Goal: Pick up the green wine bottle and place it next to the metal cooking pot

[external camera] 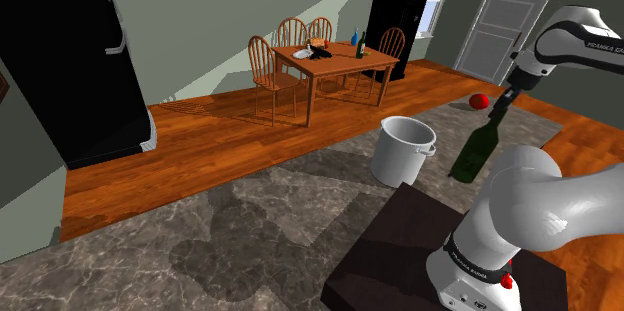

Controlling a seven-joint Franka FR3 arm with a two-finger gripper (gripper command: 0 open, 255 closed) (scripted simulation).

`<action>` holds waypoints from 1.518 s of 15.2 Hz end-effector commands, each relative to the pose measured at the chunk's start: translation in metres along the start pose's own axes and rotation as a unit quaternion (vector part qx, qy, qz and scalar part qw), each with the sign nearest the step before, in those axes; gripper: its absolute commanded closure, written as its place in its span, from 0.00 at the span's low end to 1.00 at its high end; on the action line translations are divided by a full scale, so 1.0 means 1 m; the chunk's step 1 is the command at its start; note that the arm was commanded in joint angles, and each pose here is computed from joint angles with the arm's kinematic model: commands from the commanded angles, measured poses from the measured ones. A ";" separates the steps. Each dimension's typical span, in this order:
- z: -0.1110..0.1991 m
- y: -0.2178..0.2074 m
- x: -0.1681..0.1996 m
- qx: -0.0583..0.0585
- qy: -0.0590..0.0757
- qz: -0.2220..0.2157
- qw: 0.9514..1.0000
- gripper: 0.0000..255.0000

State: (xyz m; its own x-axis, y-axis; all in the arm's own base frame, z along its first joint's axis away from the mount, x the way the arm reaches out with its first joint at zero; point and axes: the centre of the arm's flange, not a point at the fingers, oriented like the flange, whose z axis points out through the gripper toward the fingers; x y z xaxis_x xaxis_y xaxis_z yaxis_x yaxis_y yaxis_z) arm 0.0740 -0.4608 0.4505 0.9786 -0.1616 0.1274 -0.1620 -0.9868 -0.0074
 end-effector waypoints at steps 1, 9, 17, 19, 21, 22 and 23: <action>0.010 0.001 -0.002 0.000 0.000 0.000 1.000 1.00; 0.052 0.001 -0.007 0.000 0.000 0.000 1.000 1.00; 0.089 0.001 -0.012 0.000 0.000 0.000 1.000 1.00; 0.089 0.001 -0.012 0.000 0.000 0.000 1.000 1.00; 0.089 0.001 -0.012 0.000 0.000 0.000 1.000 1.00; 0.089 0.001 -0.012 0.000 0.000 0.000 1.000 1.00; 0.089 0.001 -0.012 0.000 0.000 0.000 1.000 1.00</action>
State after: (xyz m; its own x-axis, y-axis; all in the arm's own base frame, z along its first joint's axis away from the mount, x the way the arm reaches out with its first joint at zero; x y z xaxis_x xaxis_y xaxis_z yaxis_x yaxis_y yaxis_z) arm 0.0735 -0.4612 0.3608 0.9786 -0.1613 0.1276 -0.1617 -0.9868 -0.0073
